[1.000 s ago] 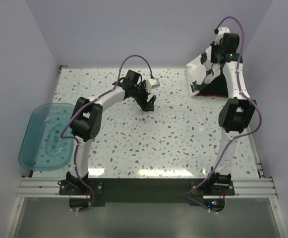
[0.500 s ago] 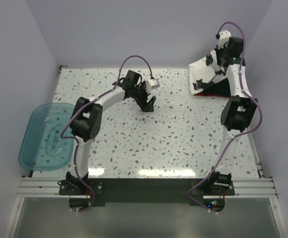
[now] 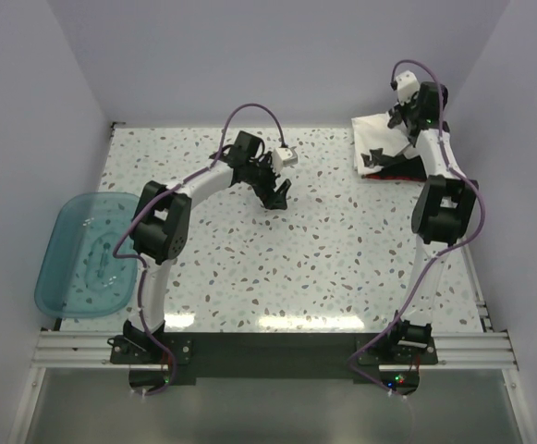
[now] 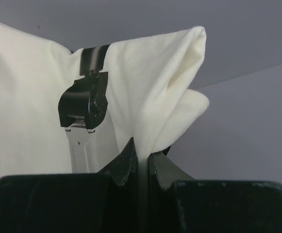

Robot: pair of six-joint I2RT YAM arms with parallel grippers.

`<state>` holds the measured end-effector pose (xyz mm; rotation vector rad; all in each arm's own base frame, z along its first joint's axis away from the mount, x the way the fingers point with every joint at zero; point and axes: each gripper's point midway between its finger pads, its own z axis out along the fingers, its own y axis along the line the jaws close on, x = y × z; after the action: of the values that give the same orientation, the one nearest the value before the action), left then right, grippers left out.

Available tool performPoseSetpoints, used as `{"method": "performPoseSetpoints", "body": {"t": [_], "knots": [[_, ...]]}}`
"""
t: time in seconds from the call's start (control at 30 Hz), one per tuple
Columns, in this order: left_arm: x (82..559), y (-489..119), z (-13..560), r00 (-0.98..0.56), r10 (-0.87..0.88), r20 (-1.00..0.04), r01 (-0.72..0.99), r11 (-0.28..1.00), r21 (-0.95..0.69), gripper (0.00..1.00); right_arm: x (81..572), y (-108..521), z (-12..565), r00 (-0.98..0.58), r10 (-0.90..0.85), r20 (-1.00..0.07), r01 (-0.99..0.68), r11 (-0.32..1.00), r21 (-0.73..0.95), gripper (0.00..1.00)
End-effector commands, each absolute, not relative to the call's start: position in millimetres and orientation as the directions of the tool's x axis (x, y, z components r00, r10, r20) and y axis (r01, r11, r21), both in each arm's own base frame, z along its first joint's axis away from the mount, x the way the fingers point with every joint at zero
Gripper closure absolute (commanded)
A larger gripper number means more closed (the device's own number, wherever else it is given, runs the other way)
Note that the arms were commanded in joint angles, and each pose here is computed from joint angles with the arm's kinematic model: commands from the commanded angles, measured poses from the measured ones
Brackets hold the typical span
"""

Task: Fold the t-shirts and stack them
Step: Neatly place the folded tshirt to the corner

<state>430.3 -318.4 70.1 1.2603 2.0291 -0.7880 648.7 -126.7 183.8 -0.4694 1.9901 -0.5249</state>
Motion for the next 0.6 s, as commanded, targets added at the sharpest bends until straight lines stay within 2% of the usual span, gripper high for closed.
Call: {"method": "performPoseSetpoints", "body": {"t": [0.0, 0.23, 0.27, 0.33, 0.37, 0.43, 0.47, 0.57], "knots": [[437, -321, 89, -0.328, 0.522, -0.788, 0.925, 0.348, -0.154, 0.00, 660, -143, 234, -0.348, -0.634, -0.691, 0.006, 0.736, -0.677, 1.00], [437, -322, 90, -0.326, 0.521, -0.789, 0.926, 0.345, -0.154, 0.00, 662, -150, 221, -0.362, -0.716, -0.597, 0.000, 0.641, -0.768, 1.00], [436, -321, 90, -0.328, 0.523, -0.787, 0.925, 0.345, -0.156, 0.00, 663, -151, 221, -0.361, -0.721, -0.591, 0.006, 0.632, -0.775, 0.97], [435, -321, 91, -0.328, 0.524, -0.786, 0.926, 0.345, -0.156, 0.00, 665, -154, 216, -0.378, -0.729, -0.570, 0.017, 0.610, -0.792, 0.86], [436, -321, 91, -0.327, 0.524, -0.787, 0.926, 0.346, -0.154, 0.00, 665, -156, 216, -0.384, -0.731, -0.564, 0.025, 0.603, -0.797, 0.62], [436, -320, 90, -0.330, 0.525, -0.784, 0.924, 0.349, -0.155, 0.00, 666, -158, 216, -0.389, -0.732, -0.559, 0.038, 0.593, -0.804, 0.47], [436, -320, 91, -0.331, 0.525, -0.785, 0.923, 0.351, -0.154, 0.00, 665, -159, 219, -0.389, -0.734, -0.557, 0.043, 0.590, -0.806, 0.35], [436, -320, 91, -0.331, 0.523, -0.786, 0.923, 0.354, -0.153, 0.00, 664, -160, 224, -0.392, -0.728, -0.563, 0.069, 0.587, -0.807, 0.24]]}}
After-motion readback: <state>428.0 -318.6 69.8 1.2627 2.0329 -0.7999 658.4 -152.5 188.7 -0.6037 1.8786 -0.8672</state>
